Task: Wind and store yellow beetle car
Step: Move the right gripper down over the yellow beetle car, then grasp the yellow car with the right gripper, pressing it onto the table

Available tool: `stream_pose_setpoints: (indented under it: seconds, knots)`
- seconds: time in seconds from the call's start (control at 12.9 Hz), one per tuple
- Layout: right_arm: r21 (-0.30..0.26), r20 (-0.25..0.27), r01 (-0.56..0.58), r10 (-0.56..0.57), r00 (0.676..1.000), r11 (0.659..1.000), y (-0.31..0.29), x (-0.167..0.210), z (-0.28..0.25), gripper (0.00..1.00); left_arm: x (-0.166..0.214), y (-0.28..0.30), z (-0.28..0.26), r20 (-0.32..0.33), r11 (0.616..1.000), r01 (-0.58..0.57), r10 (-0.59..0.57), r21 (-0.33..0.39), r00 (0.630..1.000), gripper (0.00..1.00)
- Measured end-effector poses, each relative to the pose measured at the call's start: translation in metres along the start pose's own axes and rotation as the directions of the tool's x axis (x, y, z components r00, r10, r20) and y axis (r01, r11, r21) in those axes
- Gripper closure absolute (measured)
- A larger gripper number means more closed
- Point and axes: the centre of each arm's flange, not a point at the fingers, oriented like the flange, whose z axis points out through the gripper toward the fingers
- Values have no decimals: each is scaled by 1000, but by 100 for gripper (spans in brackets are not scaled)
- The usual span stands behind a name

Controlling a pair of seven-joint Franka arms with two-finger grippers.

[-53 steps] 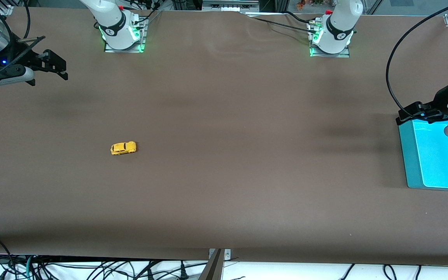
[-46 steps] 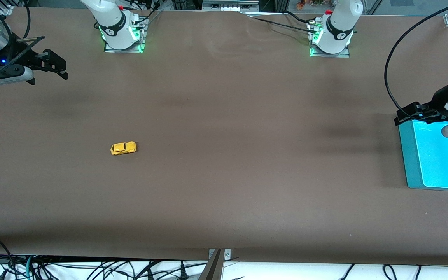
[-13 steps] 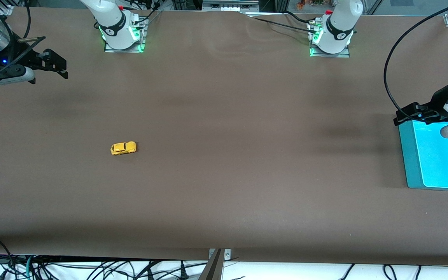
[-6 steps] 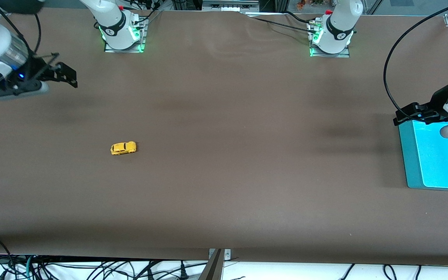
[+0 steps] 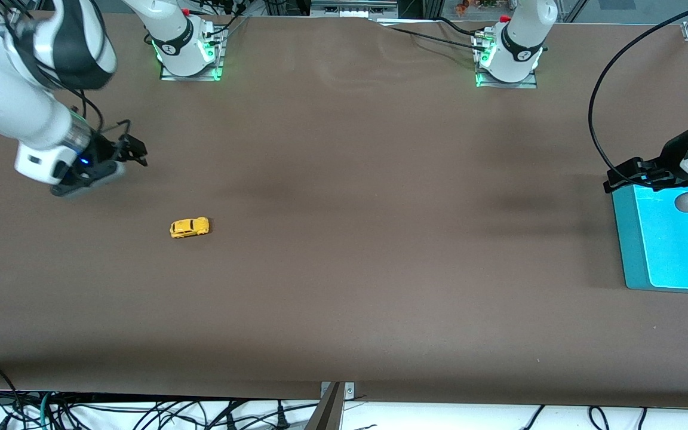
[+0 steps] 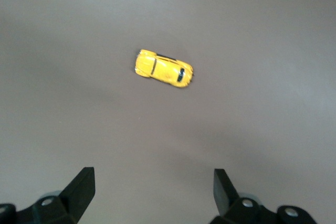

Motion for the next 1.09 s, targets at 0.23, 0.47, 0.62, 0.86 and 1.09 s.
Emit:
stream_pose_setpoints:
  seconds: [0.23,0.47,0.62,0.86,1.09]
  knots:
    - [-2,-12,315,-315,949,949,-3,19,41,0,0,0,0,0,1000,0,0,0,1000,0]
    - [-2,-18,513,-513,858,859,-2,30,71,0,0,0,0,0,1000,0,0,0,1000,0]
    - [-11,-15,607,-607,794,795,1,35,92,0,0,0,0,0,1000,0,0,0,1000,0]
    - [-47,-35,727,-728,684,685,8,47,136,0,0,0,0,0,1000,0,0,0,1000,0]
    - [-79,-50,797,-801,597,599,12,55,177,0,0,0,0,-1,1000,0,0,0,1000,0]
